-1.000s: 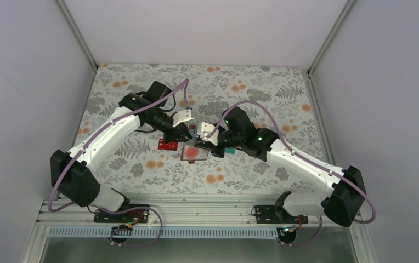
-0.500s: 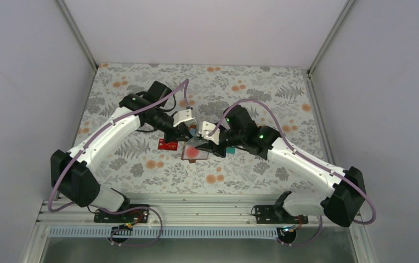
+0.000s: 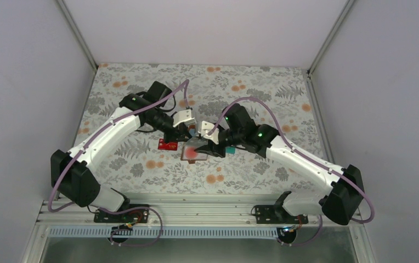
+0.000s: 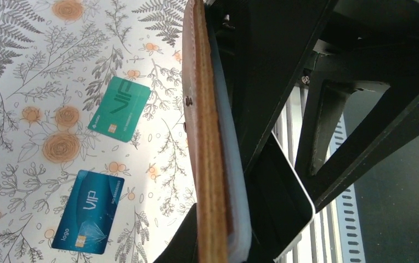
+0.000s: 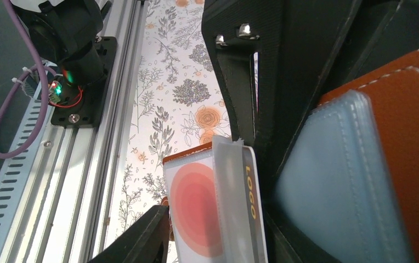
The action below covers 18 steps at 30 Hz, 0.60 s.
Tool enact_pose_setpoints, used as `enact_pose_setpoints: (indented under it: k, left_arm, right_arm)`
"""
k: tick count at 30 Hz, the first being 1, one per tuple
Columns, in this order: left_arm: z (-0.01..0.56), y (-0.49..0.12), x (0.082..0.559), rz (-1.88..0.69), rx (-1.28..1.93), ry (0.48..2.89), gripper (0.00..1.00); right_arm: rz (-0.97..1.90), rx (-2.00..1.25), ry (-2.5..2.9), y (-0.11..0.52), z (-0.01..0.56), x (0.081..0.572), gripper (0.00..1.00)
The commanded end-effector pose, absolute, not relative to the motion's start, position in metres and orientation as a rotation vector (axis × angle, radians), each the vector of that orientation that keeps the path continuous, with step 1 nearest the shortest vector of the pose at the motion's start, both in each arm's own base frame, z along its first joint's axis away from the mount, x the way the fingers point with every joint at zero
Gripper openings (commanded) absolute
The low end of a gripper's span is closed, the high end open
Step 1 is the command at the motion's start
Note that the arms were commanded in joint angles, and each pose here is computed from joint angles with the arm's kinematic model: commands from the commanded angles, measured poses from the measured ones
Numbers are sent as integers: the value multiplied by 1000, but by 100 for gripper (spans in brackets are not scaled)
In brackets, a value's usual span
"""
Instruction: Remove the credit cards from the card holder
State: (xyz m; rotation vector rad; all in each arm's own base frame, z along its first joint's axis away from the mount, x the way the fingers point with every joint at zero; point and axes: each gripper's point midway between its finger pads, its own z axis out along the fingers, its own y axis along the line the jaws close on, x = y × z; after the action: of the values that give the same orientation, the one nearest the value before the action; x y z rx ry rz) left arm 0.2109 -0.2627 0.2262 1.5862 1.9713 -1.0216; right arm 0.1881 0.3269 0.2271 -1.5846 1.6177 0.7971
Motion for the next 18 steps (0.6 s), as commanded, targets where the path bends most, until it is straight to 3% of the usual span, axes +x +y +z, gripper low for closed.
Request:
enact_pose_setpoints:
  k: [1, 10, 12, 14, 15, 18]
  left_arm:
    - [237, -269, 195, -1114, 1617, 1897, 2]
    - [238, -270, 193, -1130, 1622, 1888, 2]
    - [240, -270, 193, -1129, 1621, 1884, 2]
    - [242, -270, 193, -1133, 1621, 1881, 2]
    - [242, -270, 192, -1136, 1621, 1881, 2]
    - [241, -270, 192, -1138, 1622, 1883, 2]
  right_arm:
    - [788, -1530, 1521, 331, 260, 196, 44]
    - [723, -1513, 1480, 322, 269, 195, 49]
    - [715, -1519, 1489, 322, 267, 197, 44]
    - [708, -1526, 1514, 322, 260, 199, 28]
    - [705, -1525, 1525, 322, 257, 200, 25]
    - [724, -1543, 1536, 323, 251, 197, 29]
